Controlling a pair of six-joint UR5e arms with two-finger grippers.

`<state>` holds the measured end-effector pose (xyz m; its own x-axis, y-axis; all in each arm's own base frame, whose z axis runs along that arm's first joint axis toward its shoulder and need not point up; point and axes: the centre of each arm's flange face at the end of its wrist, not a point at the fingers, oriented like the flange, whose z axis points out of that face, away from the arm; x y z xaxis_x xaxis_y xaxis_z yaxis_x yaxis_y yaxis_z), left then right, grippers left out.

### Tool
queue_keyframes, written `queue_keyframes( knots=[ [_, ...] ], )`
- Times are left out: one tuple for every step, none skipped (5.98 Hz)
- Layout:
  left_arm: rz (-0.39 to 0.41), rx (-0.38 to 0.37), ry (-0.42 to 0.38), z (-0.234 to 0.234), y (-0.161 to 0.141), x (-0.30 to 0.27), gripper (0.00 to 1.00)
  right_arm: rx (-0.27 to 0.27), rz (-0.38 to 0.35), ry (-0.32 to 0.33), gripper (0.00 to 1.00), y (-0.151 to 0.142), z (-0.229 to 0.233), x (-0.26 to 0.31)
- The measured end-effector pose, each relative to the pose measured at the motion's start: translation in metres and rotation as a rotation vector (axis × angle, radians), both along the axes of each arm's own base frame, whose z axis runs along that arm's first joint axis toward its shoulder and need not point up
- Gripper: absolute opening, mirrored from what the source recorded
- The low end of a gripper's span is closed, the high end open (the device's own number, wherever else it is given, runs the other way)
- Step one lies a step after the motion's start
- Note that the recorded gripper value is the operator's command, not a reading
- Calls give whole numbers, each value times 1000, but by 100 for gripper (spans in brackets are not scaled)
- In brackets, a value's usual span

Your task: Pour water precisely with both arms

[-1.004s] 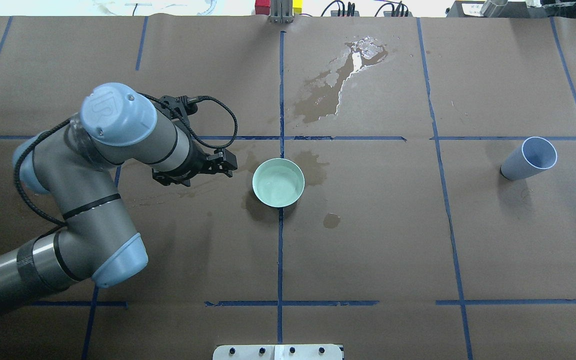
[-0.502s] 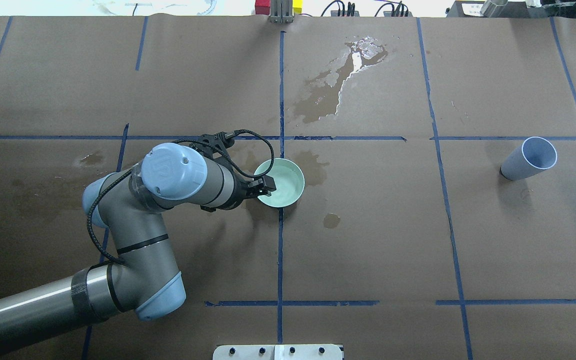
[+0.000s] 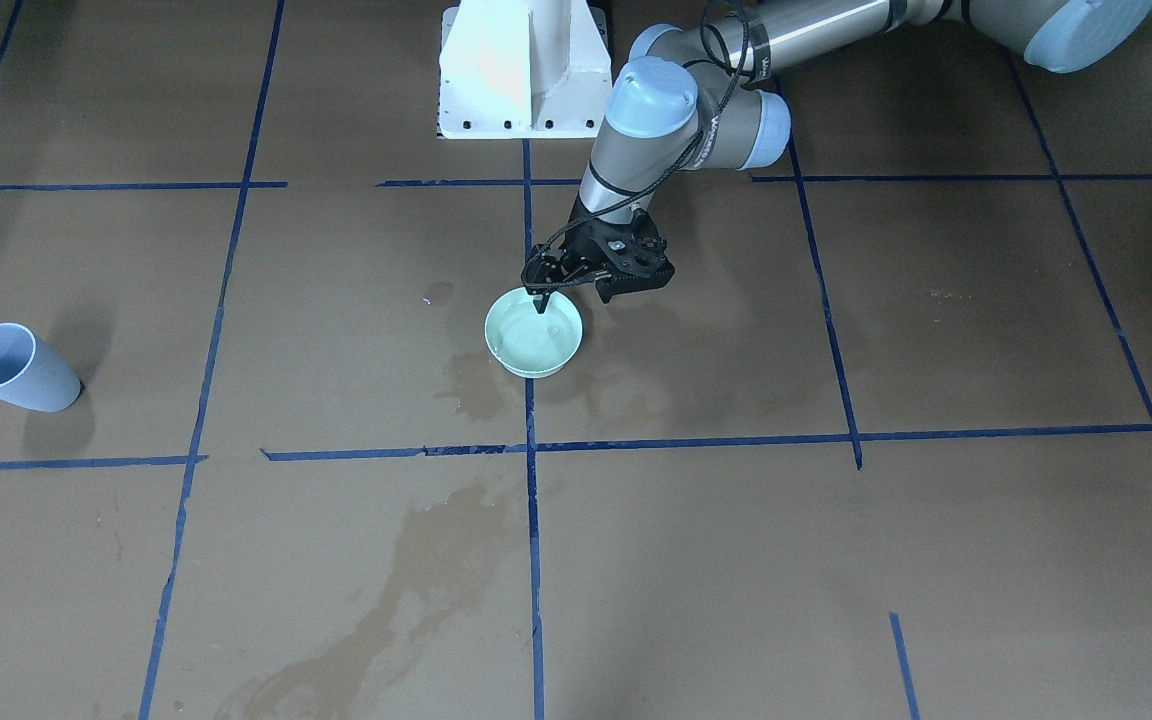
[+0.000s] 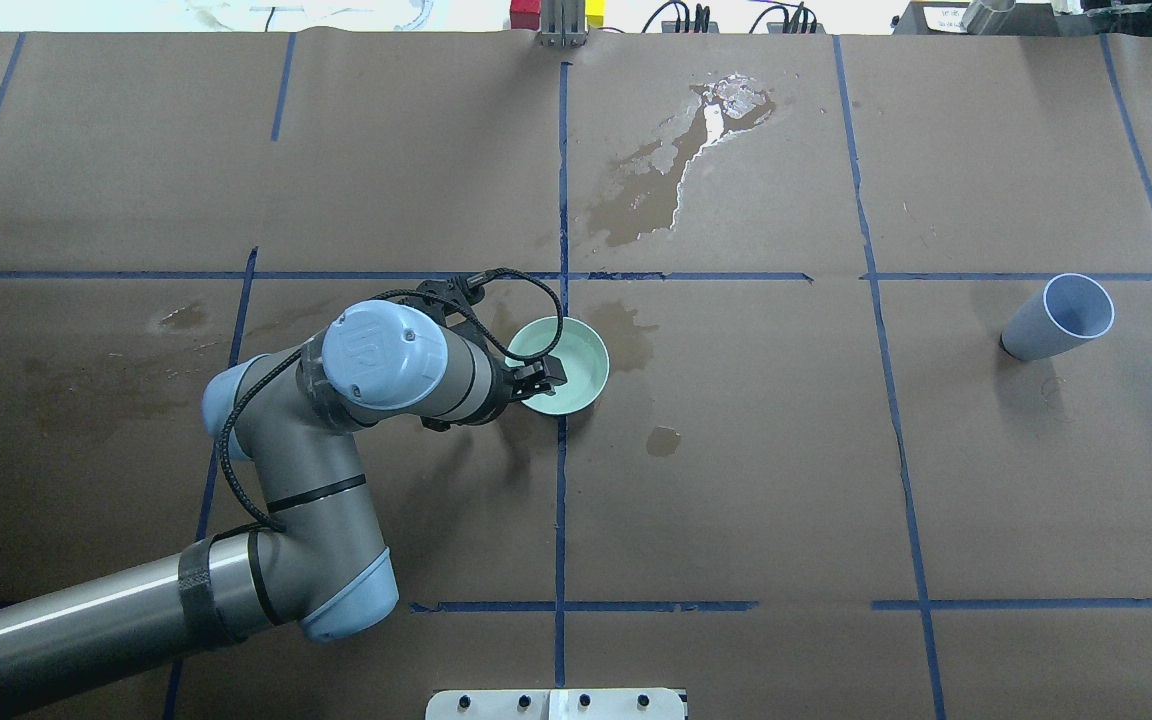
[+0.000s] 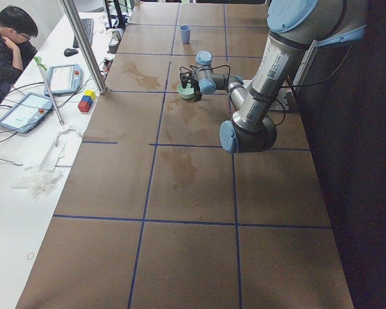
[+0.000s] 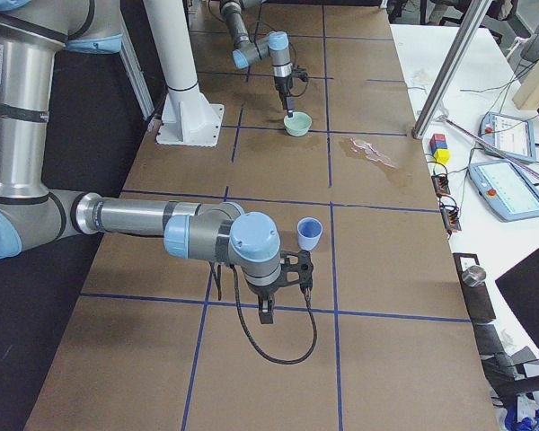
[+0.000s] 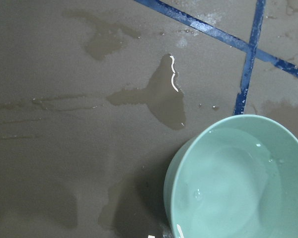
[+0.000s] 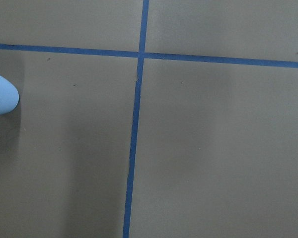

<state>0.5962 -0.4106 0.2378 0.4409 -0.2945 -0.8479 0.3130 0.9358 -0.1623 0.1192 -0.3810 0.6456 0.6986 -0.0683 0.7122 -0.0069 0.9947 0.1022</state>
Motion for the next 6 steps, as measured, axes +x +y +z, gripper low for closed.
queue_keyframes(
  knots=[
    [1, -2, -5, 0, -2, 4, 0, -3, -1, 0, 100, 0, 2, 0],
    [3, 1, -7, 1, -3, 5, 0, -5, -2, 0, 100, 1, 4, 0],
    [3, 2, -10, 1, -4, 4, 0, -7, -3, 0, 100, 1, 5, 0],
    [2, 2, -10, 1, -6, 2, 0, -9, -3, 0, 100, 1, 6, 0],
    [-4, 2, -9, 0, -10, -2, 0, -9, -4, 0, 100, 1, 7, 0],
    [-10, -4, -1, -2, -20, -11, 0, -9, -4, 0, 100, 1, 7, 0]
  ],
)
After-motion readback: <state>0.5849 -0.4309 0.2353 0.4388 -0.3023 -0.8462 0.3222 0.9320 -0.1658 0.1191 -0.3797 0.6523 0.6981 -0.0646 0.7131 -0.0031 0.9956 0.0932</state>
